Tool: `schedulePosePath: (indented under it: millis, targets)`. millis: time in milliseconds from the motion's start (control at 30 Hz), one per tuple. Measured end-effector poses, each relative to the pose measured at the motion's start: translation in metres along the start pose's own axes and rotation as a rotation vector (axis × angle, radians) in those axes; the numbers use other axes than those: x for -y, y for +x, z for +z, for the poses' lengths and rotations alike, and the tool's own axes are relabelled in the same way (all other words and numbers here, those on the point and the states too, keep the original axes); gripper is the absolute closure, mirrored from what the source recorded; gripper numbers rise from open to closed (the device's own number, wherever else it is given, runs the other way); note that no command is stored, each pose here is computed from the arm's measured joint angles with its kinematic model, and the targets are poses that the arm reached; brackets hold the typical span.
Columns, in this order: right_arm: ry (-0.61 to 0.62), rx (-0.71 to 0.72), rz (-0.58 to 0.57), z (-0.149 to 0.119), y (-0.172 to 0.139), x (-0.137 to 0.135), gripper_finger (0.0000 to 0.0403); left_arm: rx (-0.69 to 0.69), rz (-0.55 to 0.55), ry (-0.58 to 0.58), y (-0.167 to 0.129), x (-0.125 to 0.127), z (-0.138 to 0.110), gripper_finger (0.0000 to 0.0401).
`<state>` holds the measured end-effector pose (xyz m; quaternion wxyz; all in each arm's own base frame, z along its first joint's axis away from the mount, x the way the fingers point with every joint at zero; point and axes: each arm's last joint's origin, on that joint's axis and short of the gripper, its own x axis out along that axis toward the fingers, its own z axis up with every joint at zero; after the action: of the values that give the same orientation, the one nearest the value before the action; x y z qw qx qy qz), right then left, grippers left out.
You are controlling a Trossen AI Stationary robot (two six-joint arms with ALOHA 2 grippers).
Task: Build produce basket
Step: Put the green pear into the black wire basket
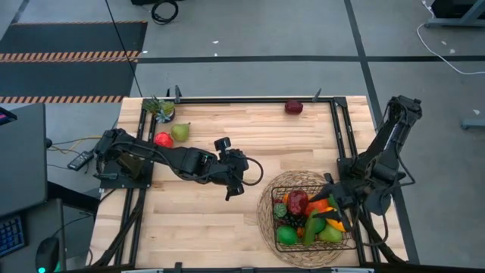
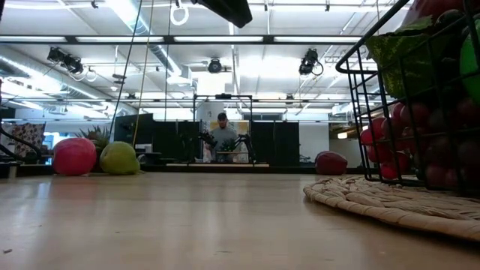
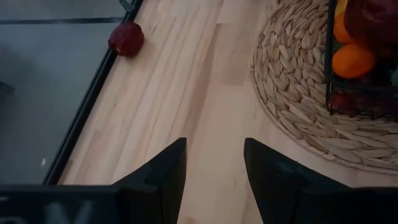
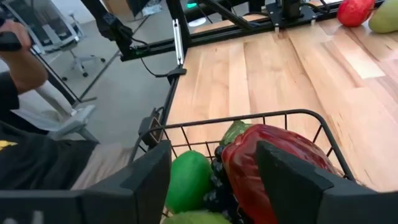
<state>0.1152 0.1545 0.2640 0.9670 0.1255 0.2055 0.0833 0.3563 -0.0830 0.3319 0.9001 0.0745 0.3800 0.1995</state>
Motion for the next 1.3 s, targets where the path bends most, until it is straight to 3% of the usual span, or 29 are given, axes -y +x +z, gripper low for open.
schedulePosePath:
  millis: [433,667,967,1300]
  targets:
    - [-0.078,0.007,-0.022,0.007,0.008,0.007,0.0122,-0.089,0.021,-0.072,-0.003,0.0,-0.011,0.0236]
    - [-0.169,0.175,-0.043,0.033,0.017,0.012,0.0123,-0.253,0.104,-0.109,-0.006,-0.007,-0.03,0.0236]
    - [-0.183,0.393,-0.186,0.07,0.027,0.036,0.0126,-0.441,0.288,-0.15,-0.019,-0.018,-0.054,0.0236]
    - [-0.238,0.266,-0.197,0.058,0.054,0.043,0.0127,-0.537,0.358,-0.18,-0.013,-0.017,-0.076,0.0236]
